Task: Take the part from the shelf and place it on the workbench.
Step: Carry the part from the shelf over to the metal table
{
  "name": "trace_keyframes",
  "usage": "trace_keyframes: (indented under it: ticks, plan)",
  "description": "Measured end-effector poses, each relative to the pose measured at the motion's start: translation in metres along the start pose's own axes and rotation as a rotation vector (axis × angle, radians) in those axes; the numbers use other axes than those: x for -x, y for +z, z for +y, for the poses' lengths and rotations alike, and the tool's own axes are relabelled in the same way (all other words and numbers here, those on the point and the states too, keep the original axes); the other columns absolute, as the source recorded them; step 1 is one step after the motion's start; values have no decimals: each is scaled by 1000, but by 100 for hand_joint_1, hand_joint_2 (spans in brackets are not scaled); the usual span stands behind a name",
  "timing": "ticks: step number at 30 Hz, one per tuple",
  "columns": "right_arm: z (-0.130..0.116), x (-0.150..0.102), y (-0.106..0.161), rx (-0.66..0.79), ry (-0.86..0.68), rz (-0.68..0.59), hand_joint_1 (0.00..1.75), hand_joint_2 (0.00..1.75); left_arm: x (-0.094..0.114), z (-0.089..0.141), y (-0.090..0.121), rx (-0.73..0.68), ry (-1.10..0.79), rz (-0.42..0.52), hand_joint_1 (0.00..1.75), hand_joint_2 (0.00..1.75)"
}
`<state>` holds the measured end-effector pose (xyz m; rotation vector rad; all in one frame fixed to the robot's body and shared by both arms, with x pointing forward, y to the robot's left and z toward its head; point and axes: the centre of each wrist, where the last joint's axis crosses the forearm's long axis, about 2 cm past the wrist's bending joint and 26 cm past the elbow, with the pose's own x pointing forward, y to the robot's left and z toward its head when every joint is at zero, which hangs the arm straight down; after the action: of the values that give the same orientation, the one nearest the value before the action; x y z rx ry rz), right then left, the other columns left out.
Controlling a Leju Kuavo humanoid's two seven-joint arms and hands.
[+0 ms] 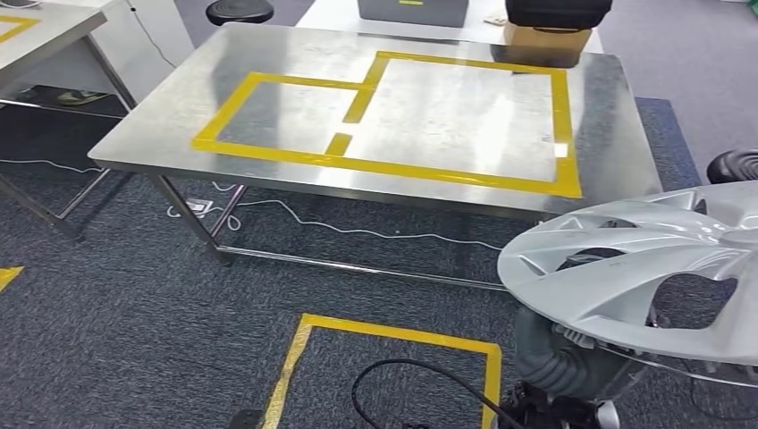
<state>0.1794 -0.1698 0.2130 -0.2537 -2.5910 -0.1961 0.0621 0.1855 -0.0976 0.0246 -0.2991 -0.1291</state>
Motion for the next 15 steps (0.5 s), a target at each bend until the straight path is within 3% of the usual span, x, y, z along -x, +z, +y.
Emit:
trace_keyframes:
  ticks: [15]
  plan:
    - [0,2,2,-8,14,42,175,175,1,2,0,-7,3,3,0,175]
